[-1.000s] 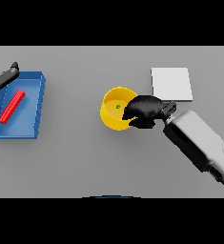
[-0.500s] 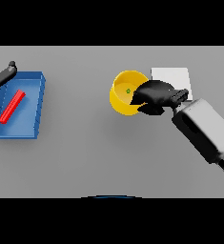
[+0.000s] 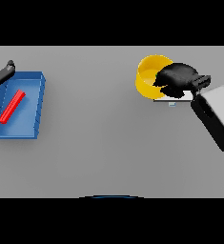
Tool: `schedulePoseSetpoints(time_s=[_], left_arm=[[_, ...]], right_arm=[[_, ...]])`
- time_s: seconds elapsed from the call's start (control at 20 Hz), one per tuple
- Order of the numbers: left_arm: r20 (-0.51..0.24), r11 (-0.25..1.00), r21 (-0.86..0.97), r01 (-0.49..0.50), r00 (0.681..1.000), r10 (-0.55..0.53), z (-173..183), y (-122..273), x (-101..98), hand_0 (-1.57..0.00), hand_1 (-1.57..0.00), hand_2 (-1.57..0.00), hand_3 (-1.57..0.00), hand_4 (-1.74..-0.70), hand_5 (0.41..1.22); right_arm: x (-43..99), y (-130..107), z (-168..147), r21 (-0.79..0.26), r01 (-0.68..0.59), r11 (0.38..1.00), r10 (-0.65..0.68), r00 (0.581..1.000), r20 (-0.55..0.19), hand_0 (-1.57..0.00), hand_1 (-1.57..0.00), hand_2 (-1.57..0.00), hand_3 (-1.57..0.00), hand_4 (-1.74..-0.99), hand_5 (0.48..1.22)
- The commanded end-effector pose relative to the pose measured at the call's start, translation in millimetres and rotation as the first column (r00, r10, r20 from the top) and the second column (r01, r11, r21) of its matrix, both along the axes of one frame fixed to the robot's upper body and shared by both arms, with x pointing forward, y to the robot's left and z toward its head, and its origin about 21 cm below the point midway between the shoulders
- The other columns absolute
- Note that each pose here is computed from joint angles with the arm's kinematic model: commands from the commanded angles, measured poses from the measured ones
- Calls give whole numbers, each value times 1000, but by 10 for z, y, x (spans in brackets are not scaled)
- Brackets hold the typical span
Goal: Pick up the red beaker and tilt it to pour out 1 green nut into yellow bowl. Pick up the yellow bowl and place it on the metallic measuring scale.
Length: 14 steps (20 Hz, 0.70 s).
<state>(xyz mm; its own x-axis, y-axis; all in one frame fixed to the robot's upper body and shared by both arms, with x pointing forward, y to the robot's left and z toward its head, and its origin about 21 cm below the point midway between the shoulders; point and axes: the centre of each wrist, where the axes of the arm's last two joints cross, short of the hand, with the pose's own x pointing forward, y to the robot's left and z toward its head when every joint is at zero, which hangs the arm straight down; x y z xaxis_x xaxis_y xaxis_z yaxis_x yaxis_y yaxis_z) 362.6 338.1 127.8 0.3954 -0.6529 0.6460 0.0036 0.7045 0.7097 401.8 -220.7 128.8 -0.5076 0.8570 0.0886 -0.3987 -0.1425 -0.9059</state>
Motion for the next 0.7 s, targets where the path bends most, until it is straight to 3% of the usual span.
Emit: schedulePoseSetpoints(time_s=[0.0, 0.1, 0.3, 0.65], left_arm=[[4, 1000, -4, 2, 1000, -2, 9, -29, 7, 1, 1, 1, 1, -801, 753], [9, 1000, -15, -13, 1000, 13, 17, -19, -8, 1, 1, 1, 1, -808, 752], [0, 1000, -4, -27, 1000, 27, 58, -50, -56, 1, 1, 1, 1, -822, 765], [-12, 999, -12, -45, 999, 45, 100, -64, -49, 1, 1, 1, 1, -848, 783]], right_arm=[[32, -34, 15, 5, -1, 1000, 1, 1000, 1, -1562, -1568, -1571, -1287, -1724, 1221], [55, -4, 27, 18, -13, 1000, 13, 1000, 5, -1565, -1554, -1571, -1328, -1725, 1221], [198, -274, -136, -14, 158, 987, -158, 987, 2, -1528, -1435, -1502, -1471, -1728, 1221], [248, -489, -295, -30, 203, 979, -203, 979, -19, -1452, -1278, -1377, -1550, -1730, 1221]])
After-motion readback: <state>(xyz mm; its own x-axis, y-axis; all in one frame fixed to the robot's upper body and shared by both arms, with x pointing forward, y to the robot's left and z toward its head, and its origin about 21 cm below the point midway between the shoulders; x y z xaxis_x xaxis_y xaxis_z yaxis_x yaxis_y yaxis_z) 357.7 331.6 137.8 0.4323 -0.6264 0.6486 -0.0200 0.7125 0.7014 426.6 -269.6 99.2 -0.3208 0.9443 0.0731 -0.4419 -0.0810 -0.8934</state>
